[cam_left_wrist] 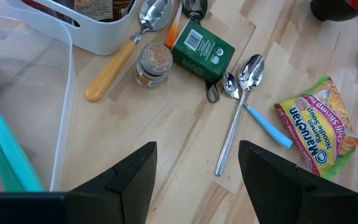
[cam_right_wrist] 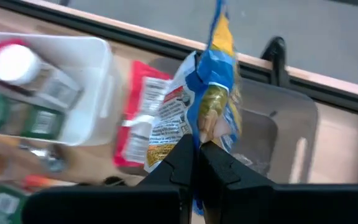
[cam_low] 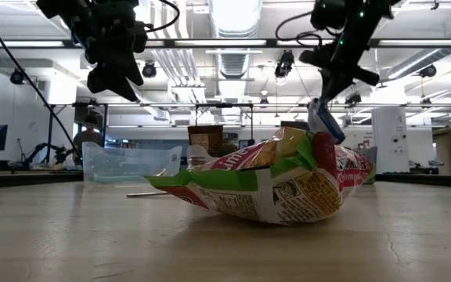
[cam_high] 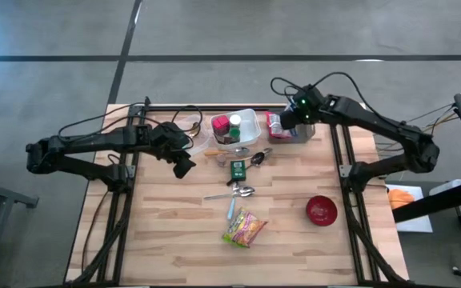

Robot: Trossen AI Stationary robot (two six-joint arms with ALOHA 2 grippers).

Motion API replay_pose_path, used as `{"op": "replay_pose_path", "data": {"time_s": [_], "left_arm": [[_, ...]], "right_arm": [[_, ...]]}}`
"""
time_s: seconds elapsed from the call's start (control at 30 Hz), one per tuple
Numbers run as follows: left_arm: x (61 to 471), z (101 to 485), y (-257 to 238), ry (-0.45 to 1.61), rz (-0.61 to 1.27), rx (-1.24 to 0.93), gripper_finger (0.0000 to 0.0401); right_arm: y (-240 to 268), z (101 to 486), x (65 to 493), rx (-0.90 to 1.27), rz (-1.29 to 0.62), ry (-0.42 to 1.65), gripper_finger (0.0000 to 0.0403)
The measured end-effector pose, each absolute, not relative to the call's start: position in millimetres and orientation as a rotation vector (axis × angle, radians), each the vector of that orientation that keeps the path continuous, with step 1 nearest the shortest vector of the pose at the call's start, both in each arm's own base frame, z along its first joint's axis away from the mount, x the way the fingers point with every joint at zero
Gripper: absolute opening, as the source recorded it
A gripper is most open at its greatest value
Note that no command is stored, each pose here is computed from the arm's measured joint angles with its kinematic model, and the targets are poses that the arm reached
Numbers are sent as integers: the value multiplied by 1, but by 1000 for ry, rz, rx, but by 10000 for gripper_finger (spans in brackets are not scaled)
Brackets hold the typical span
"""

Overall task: Pick & Place Food Item
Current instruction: Put the blue noodle pack into the black bin

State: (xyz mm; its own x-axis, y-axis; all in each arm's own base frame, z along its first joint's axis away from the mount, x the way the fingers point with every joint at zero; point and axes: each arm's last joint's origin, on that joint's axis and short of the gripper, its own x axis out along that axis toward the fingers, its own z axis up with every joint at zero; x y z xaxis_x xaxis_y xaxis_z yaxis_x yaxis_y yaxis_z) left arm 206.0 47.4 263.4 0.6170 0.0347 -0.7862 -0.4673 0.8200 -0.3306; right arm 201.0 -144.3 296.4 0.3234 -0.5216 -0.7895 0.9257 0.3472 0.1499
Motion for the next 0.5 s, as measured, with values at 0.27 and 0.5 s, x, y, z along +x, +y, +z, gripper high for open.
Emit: {"op": "replay_pose_path", "data": {"time_s": [0.27, 0.5], "left_arm": [[206, 263, 47, 866, 306, -551, 228], [206, 263, 47, 866, 305, -551, 228]], "right_arm": [[-156, 273, 190, 692, -1079, 746, 8], [-157, 245, 191, 745, -1090, 685, 8]]}}
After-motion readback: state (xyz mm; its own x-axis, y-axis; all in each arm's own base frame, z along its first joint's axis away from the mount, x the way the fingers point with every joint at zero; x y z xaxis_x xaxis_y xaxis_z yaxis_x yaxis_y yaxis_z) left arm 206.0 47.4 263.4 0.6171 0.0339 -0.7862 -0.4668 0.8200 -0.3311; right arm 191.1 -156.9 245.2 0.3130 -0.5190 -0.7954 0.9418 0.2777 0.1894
